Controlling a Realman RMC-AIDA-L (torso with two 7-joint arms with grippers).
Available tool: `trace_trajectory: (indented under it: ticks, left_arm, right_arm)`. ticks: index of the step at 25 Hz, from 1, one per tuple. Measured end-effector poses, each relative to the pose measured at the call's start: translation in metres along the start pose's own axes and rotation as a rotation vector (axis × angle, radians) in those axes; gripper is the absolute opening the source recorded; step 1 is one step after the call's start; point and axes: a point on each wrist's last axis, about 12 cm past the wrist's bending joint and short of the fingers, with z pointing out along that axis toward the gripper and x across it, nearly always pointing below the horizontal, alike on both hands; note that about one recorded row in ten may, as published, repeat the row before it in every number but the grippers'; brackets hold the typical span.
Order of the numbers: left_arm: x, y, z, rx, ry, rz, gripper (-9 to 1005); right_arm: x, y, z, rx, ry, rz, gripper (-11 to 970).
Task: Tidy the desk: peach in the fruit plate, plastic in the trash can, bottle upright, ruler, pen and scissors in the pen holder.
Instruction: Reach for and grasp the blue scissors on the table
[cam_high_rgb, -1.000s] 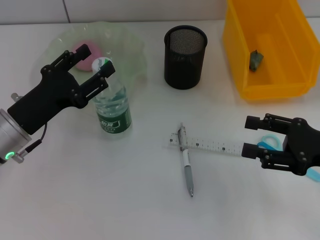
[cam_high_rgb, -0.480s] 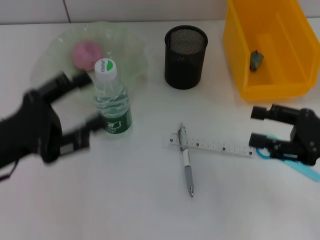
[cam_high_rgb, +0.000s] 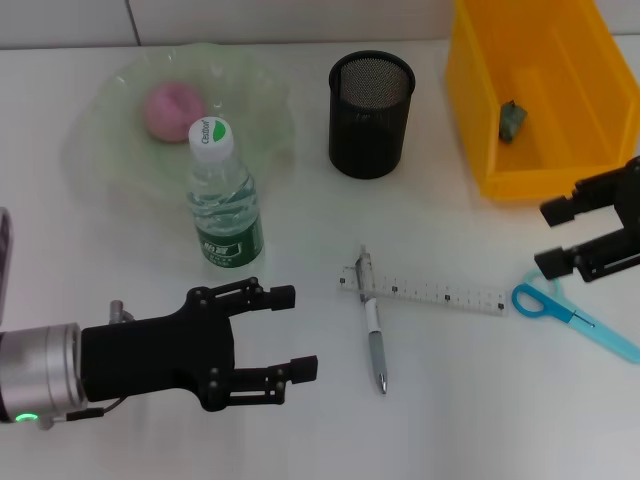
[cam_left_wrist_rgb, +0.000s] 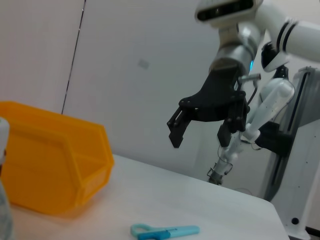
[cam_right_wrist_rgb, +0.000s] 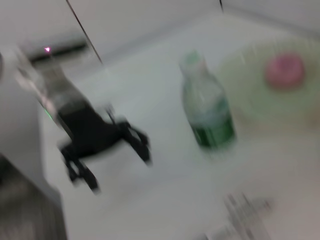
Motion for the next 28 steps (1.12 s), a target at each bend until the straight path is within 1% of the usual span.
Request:
trace_trajectory:
  ticks: [3,5,9,11,12,13,16,18,23,28]
  left_arm:
    - [-0.001,0.002,0.006,0.013,0.003,-0.011,832]
    - [-0.001,0.002,0.009,0.022,0.000,-0.024,832]
    - [-0.003,0.003,0.010,0.024,-0.005,-0.038,832]
    - [-0.003,0.004,0.010,0.022,-0.006,-0.044,832]
    - [-0.003,0.004,0.010,0.022,-0.006,-0.044,832]
    - [-0.003,0.004,0.010,0.022,-0.006,-0.044,832]
    - [-0.005,0.006,0.012,0.024,0.003,-0.053,832]
    - [-0.005,0.008,0.014,0.020,0.010,-0.052,832]
    - [-0.007,0.010,0.018,0.024,0.022,-0.052,832]
    - [-0.006,0.012,0.018,0.014,0.030,-0.054,832]
  right_arm:
    - [-0.022,0.009,0.007,0.102,0.199,-0.024,748]
    - [-0.034,0.017,0.019,0.180,0.306,-0.041,748]
    - [-0.042,0.020,0.038,0.249,0.429,-0.015,748]
    - [-0.041,0.019,0.051,0.307,0.502,0.009,748]
    - [-0.039,0.017,0.058,0.357,0.537,0.033,748]
    - [-0.039,0.017,0.058,0.357,0.537,0.033,748]
    - [-0.033,0.012,0.067,0.422,0.575,0.080,748]
    - [-0.030,0.010,0.071,0.432,0.582,0.103,748]
    - [-0.016,-0.001,0.083,0.422,0.592,0.163,748]
    - [-0.006,-0.004,0.086,0.417,0.594,0.180,748]
